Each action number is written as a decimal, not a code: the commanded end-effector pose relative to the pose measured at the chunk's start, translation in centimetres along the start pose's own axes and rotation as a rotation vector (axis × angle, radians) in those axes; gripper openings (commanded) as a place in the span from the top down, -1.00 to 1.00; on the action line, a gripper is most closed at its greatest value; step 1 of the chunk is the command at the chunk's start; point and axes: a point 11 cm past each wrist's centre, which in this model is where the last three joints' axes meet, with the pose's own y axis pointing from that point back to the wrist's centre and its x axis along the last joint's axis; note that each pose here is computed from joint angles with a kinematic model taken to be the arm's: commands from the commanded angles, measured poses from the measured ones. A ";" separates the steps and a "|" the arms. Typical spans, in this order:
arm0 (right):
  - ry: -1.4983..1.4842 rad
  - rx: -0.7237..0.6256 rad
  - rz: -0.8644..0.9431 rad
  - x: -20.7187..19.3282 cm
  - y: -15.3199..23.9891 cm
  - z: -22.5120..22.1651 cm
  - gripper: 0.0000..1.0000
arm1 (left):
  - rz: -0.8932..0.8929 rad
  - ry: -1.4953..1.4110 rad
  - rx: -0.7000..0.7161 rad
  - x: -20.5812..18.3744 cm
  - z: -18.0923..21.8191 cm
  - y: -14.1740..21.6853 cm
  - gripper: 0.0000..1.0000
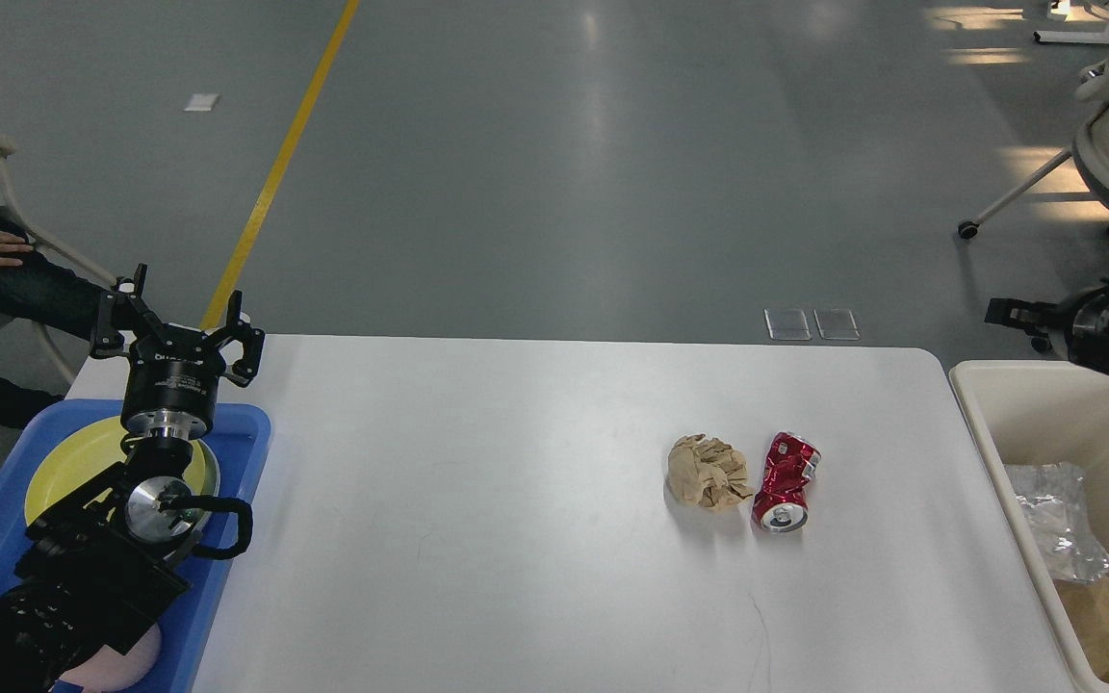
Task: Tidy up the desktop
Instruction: 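Move the right gripper to the crumpled tan paper ball and grasp it, then lift the paper ball into the white bin and release it, then lower the right gripper to the red can and grasp it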
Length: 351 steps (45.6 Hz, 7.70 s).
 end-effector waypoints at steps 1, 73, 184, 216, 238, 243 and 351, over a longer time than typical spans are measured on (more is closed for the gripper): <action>0.062 0.096 -0.093 1.7 4.0 -4.9 -1.00 | -0.003 0.002 0.000 -0.1 0.0 -0.1 -0.93; 0.346 0.435 -0.335 -17.3 5.5 -24.4 -1.00 | 0.000 0.000 0.000 0.0 0.0 0.0 -0.93; -0.289 0.116 -0.117 2.7 4.7 3.6 1.00 | 0.000 0.000 0.000 0.0 0.0 0.0 -0.93; -0.183 -0.300 -0.051 -14.3 -6.2 16.6 -1.00 | -0.003 0.002 0.000 -0.1 0.0 -0.1 -0.93; -0.196 -0.126 -0.114 -9.9 -4.7 8.7 -1.00 | 0.000 0.000 0.000 0.0 0.0 0.0 -0.93; -0.143 -0.068 -0.122 -6.1 -2.6 5.7 -1.00 | -0.003 0.002 0.000 -0.1 0.0 -0.1 -0.93; -0.035 0.218 -0.368 -20.6 -5.1 -13.1 -0.98 | 0.001 -0.001 0.000 0.0 0.0 0.0 -0.93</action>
